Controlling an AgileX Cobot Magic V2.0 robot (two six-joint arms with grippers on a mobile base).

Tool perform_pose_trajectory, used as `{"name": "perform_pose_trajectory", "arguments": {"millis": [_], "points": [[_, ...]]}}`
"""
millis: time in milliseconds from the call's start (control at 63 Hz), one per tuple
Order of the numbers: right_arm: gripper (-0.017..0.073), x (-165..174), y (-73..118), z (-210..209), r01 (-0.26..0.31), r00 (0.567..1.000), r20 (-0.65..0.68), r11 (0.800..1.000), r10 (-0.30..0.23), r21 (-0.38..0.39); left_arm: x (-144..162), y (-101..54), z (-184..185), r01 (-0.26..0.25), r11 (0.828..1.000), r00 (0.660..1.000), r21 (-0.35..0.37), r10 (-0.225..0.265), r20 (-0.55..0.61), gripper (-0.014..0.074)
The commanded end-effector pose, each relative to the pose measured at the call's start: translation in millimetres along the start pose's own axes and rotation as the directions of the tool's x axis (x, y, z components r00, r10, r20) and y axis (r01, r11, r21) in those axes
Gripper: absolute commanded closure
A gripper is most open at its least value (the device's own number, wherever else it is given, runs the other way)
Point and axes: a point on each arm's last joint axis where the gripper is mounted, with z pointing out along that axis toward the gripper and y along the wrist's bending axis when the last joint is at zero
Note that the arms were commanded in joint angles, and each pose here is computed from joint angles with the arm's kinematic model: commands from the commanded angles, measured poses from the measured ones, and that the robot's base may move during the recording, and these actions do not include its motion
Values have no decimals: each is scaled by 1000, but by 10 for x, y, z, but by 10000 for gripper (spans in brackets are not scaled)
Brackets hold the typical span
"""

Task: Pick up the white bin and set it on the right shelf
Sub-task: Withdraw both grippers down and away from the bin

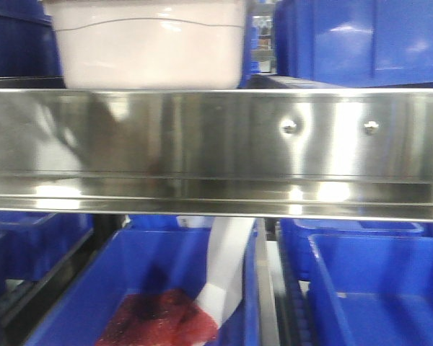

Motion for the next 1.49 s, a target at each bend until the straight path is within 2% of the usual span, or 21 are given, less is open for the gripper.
{"name": "perform_pose_trajectory", "arguments": {"millis": [0, 667, 730, 778, 794, 841, 937, 1206, 1365, 1476], "points": [[484, -136, -29, -2, -15, 996, 91, 999, 12, 32, -153, 1, -27, 13, 1000, 995, -8, -12, 94, 711], [484, -136, -29, -2, -15, 996, 91, 999, 12, 32, -131, -4, -23, 18, 1000, 997, -1, -18, 75, 711], [484, -136, -29, -2, -15, 996, 91, 999, 12, 32, -98, 8, -21, -4, 1000, 997, -14, 5, 72, 711], [484, -136, -29, -2, -15, 996, 91, 999, 12, 32, -59, 30, -43, -59, 997, 995, -42, 63, 83, 711], [484, -136, -29, -2, -15, 996, 91, 999, 12, 32, -30, 42, -43, -88, 995, 992, -56, 92, 81, 711], [484, -136, -29, -2, -15, 996, 91, 999, 12, 32, 28, 66, -63, -117, 990, 987, -84, 125, 101, 711], [484, -136, -29, -2, -15, 996, 91, 999, 12, 32, 277, 99, -97, -27, 995, 989, -98, 41, 140, 711], [484, -136, -29, -2, -15, 996, 91, 999, 12, 32, 1112, 162, -142, -25, 993, 984, -117, 45, 175, 711], [484, -136, -29, -2, -15, 996, 91, 999, 12, 32, 1398, 191, -142, -23, 991, 978, -130, 49, 203, 711], [484, -135, -28, -2, -14, 996, 89, 999, 12, 31, 1458, 214, -141, -31, 986, 976, -165, 65, 209, 711]]}}
